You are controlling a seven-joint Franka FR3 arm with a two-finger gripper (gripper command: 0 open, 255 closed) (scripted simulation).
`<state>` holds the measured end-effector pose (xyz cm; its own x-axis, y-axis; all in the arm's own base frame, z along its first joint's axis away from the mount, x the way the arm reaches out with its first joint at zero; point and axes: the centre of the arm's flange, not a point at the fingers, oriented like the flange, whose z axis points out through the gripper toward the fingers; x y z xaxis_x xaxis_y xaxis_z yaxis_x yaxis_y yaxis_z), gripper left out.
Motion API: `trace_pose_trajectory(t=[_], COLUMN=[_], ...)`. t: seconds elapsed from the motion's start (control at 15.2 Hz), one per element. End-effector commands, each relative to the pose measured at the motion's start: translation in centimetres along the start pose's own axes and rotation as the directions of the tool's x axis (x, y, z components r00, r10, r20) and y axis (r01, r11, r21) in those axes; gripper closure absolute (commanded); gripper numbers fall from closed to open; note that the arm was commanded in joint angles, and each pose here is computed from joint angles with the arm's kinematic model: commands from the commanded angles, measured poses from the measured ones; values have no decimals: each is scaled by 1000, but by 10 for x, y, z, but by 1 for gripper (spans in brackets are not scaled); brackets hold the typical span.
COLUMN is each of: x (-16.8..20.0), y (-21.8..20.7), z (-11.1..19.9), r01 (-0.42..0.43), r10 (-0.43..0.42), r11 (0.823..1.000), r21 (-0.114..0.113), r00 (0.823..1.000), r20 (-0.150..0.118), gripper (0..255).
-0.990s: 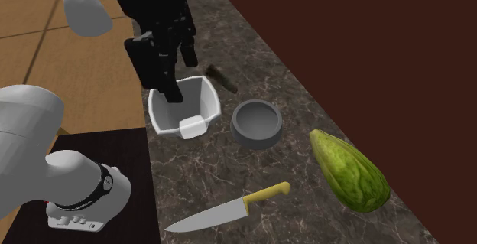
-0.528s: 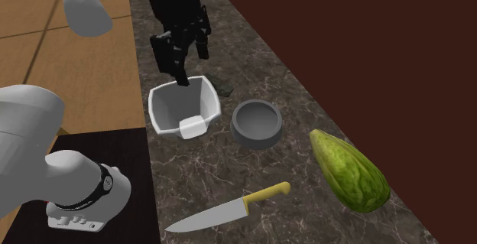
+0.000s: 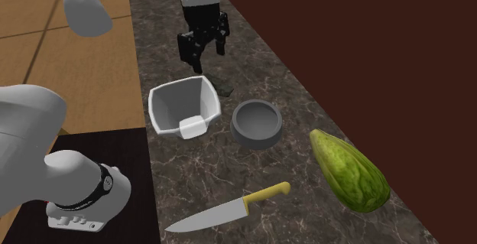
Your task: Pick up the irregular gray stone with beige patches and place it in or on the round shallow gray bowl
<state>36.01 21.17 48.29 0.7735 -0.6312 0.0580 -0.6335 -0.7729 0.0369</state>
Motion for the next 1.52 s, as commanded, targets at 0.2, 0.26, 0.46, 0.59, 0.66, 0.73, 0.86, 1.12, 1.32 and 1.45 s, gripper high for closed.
trace_pose_trajectory(t=[0.2,0.26,0.46,0.59,0.66,0.73,0.86,1.12,1.32,1.45], x=[-8,-8,-8,-6,-5,-4,-5,-6,-7,-7], y=[-57,-69,-104,-128,-139,-145,-145,-146,-146,-146], z=[26,32,47,58,63,65,76,97,105,105], r01=[-166,-198,-291,-352,-382,-397,-397,-397,-397,-397], r10=[166,197,291,351,381,396,396,396,396,396], r11=[986,980,957,936,924,918,918,918,918,918], r21=[4,4,4,2,1,0,0,0,0,0], r00=[986,980,955,934,922,915,915,915,915,915], r20=[31,37,54,66,72,74,74,74,74,74], gripper=[0,0,0,0,0,0,0,0,0,0])
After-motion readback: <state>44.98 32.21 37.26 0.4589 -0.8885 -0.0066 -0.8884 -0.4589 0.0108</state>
